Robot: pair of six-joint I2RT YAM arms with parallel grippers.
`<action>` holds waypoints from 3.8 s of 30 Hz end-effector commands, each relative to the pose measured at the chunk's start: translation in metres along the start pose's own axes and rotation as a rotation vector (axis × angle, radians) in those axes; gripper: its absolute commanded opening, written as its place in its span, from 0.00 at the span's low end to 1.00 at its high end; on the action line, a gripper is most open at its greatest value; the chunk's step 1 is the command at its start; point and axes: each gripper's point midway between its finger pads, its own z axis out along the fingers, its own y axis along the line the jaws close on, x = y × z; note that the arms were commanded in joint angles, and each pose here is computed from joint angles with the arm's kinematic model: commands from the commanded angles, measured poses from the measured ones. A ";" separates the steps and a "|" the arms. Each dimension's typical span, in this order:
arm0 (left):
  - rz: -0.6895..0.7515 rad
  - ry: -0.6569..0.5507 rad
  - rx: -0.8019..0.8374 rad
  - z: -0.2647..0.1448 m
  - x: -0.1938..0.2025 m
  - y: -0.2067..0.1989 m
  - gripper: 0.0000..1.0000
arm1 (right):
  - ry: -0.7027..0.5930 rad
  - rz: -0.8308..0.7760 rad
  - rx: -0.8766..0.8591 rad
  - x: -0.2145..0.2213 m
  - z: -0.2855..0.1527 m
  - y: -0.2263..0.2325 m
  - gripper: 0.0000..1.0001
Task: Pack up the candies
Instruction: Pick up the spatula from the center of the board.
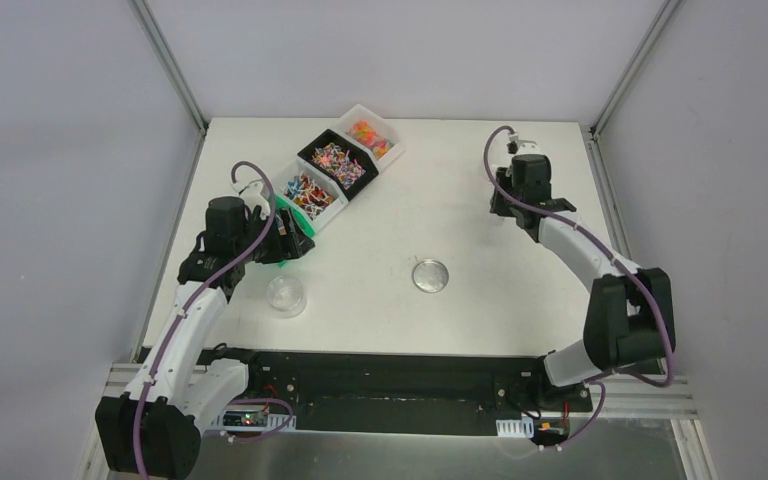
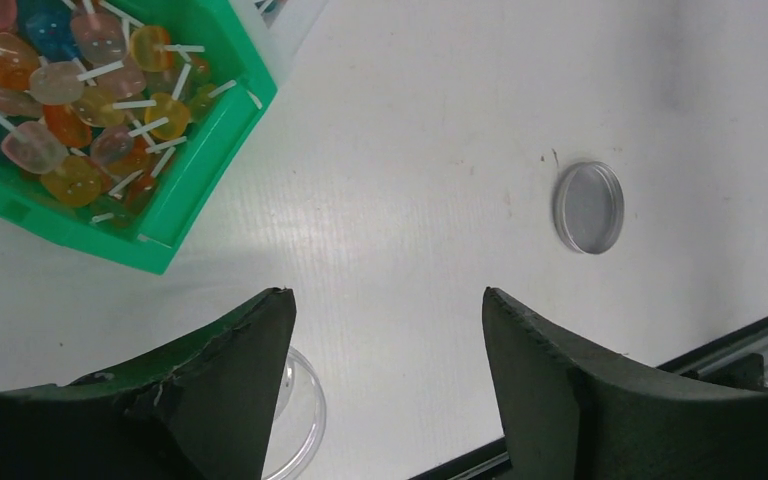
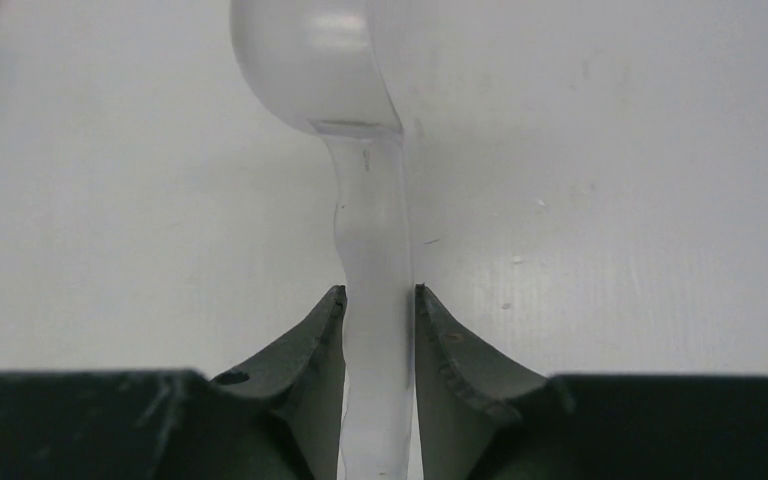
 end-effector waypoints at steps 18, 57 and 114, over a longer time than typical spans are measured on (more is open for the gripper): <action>-0.047 -0.077 0.360 -0.028 -0.127 -0.121 0.70 | -0.607 -0.922 -0.515 0.008 -0.197 0.157 0.00; -0.180 0.172 0.566 -0.010 -0.040 -0.163 0.00 | -0.721 -0.796 -0.849 0.034 -0.254 0.207 0.65; -0.470 0.003 1.046 -0.082 -0.048 -0.179 0.00 | -0.633 -0.390 -1.396 -0.015 -0.338 0.222 0.48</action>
